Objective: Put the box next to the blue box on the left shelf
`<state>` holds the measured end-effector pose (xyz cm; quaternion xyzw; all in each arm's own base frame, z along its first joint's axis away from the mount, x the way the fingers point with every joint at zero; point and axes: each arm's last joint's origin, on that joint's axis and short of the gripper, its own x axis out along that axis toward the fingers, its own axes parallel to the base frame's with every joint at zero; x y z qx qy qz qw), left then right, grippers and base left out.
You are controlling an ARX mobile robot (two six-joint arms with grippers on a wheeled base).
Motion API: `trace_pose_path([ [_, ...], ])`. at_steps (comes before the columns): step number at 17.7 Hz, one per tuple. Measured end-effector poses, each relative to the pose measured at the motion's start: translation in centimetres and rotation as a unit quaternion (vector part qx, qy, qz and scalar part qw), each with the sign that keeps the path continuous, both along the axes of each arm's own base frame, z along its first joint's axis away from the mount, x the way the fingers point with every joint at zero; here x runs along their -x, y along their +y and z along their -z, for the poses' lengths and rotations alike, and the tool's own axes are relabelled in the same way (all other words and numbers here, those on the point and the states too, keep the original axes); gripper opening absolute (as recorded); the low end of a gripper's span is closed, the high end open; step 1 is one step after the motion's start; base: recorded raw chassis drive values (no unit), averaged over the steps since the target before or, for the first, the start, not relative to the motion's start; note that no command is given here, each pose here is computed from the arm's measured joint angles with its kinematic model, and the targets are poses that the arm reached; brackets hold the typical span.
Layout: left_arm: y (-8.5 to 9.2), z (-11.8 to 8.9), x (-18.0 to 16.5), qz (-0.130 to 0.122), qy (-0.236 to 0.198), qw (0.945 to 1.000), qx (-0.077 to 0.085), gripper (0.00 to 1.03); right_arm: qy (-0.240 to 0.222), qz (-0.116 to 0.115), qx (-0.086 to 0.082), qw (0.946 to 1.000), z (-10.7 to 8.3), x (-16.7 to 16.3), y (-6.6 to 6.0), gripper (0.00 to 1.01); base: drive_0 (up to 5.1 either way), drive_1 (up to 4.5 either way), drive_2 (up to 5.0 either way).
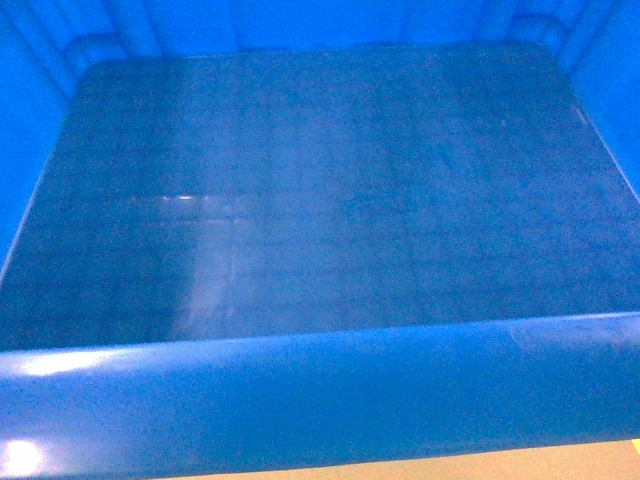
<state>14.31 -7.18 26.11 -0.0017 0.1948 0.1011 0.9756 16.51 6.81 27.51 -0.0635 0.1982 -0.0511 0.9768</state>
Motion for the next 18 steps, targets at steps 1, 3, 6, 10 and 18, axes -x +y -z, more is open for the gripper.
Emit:
trace_pose_path([
  [1, 0.00, -0.01, 0.00, 0.000, -0.001, 1.0000, 0.001, 0.11, -0.001, 0.000, 0.000, 1.0000, -0.04, 0.03, -0.01, 0.16, 0.1, 4.22, -4.0],
  [3, -0.01, 0.02, -0.01, 0.001, 0.001, 1.0000, 0.000, 0.11, 0.001, 0.000, 0.001, 1.0000, 0.00, 0.04, -0.02, 0.16, 0.1, 4.19, -4.0],
  [6, 0.00, 0.01, 0.00, 0.000, 0.000, 1.0000, 0.000, 0.11, 0.000, 0.000, 0.000, 1.0000, 0.00, 0.00, 0.00, 0.16, 0.0, 4.11, -4.1],
  [10, 0.00, 0.00, 0.00, 0.000, 0.000, 1.0000, 0.000, 0.11, 0.000, 0.000, 0.000, 1.0000, 0.01, -0.01, 0.01, 0.16, -0.2, 3.94, -4.2],
  [18, -0.01, 0.01, -0.01, 0.000, 0.000, 1.0000, 0.000, 0.11, 0.000, 0.000, 0.001, 1.0000, -0.02, 0.05, -0.03, 0.16, 0.0, 4.06, -4.1],
])
